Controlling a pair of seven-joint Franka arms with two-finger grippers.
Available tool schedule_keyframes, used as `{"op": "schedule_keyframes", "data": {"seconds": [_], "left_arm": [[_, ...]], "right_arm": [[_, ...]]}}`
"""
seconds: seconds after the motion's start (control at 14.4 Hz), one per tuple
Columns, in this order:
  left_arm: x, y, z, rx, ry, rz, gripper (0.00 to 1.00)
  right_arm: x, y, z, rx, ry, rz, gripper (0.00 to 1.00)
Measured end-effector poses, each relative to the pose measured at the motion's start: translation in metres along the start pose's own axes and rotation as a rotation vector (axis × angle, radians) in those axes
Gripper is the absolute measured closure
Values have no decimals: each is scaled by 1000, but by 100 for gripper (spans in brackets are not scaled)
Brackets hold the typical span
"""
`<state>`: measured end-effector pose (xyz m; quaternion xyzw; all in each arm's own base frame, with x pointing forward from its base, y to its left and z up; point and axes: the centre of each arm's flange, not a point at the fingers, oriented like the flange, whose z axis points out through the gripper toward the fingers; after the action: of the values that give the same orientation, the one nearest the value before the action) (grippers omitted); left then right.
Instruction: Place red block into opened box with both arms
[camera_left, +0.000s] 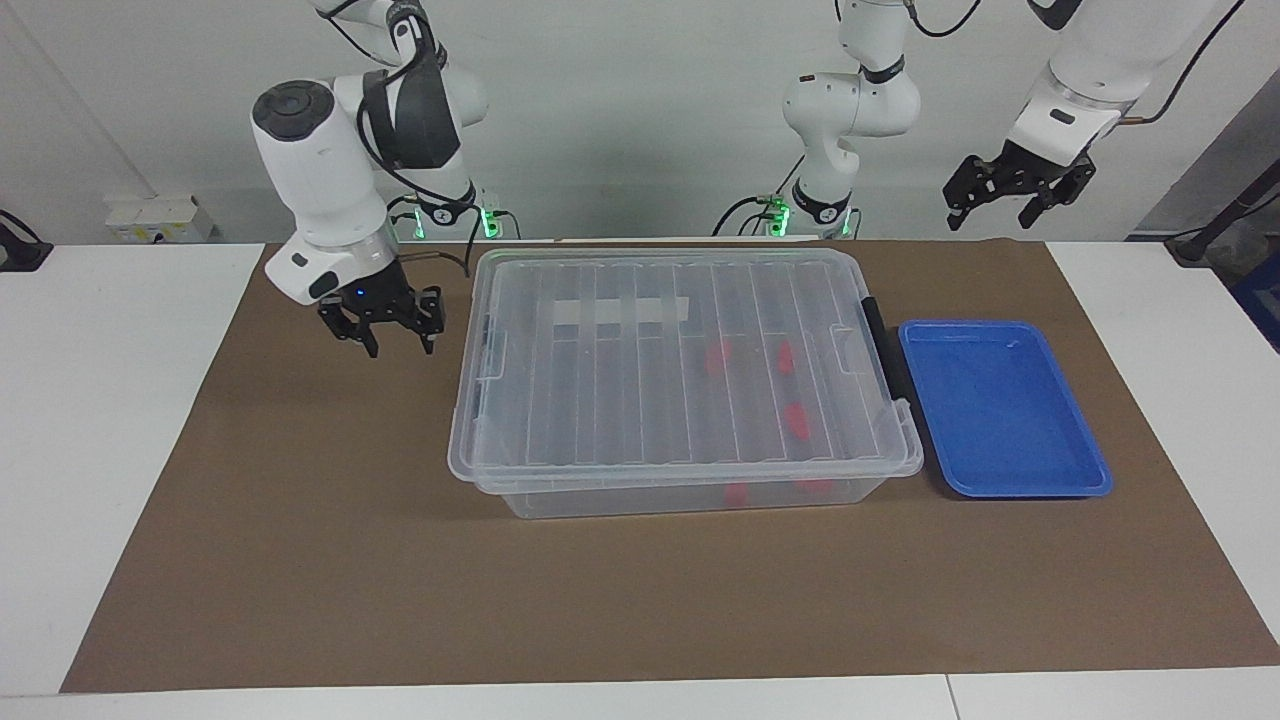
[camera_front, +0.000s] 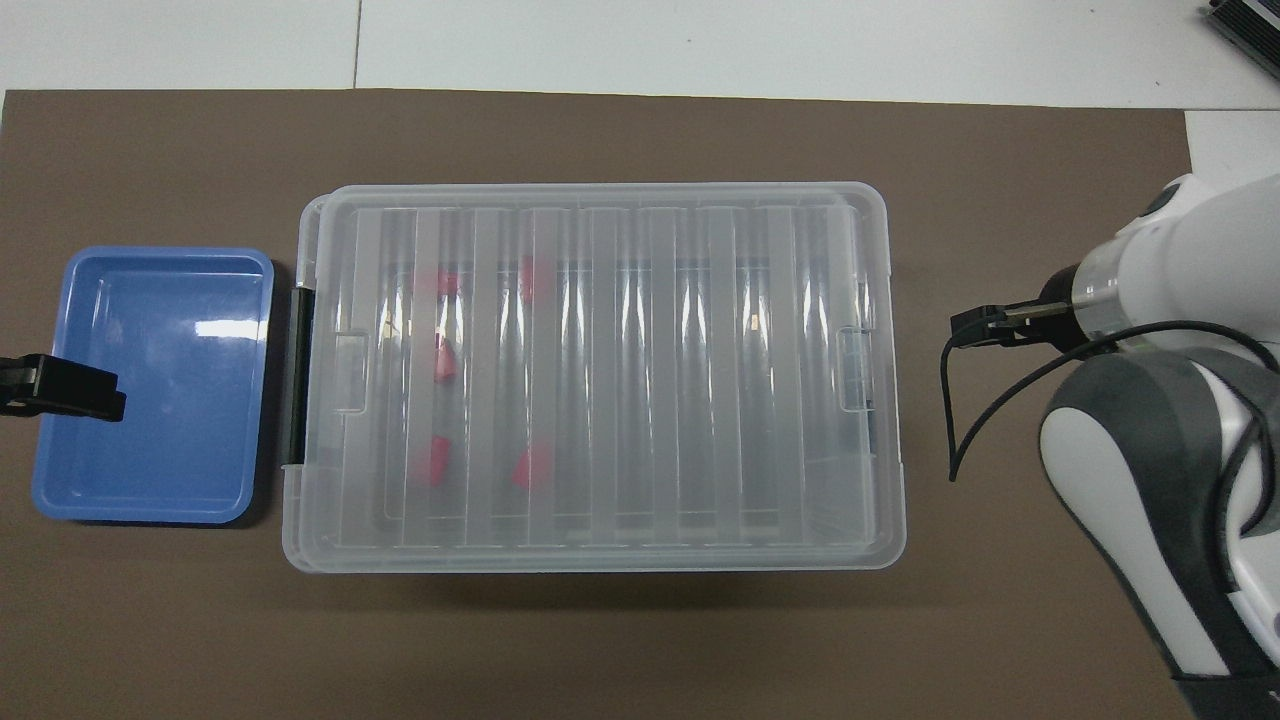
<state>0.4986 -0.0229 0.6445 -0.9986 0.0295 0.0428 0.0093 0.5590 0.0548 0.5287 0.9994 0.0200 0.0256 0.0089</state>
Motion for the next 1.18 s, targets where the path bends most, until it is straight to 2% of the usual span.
{"op": "schedule_keyframes", "data": {"seconds": [0.07,0.28,0.69,0.97,1.18], "left_arm": [[0,0,0,0,0,0,0],[0,0,0,0,0,0,0],[0,0,0,0,0,0,0],[0,0,0,0,0,0,0],[0,0,0,0,0,0,0]], "right_arm": [[0,4,-9,0,3,7,0],[-1,22,-35,-2,-9,49,0],[-21,71,-80,3,-94,167,0],[-27,90,-91,10,-113,203,0],[-29,81,-90,9,-135,186,0]]}}
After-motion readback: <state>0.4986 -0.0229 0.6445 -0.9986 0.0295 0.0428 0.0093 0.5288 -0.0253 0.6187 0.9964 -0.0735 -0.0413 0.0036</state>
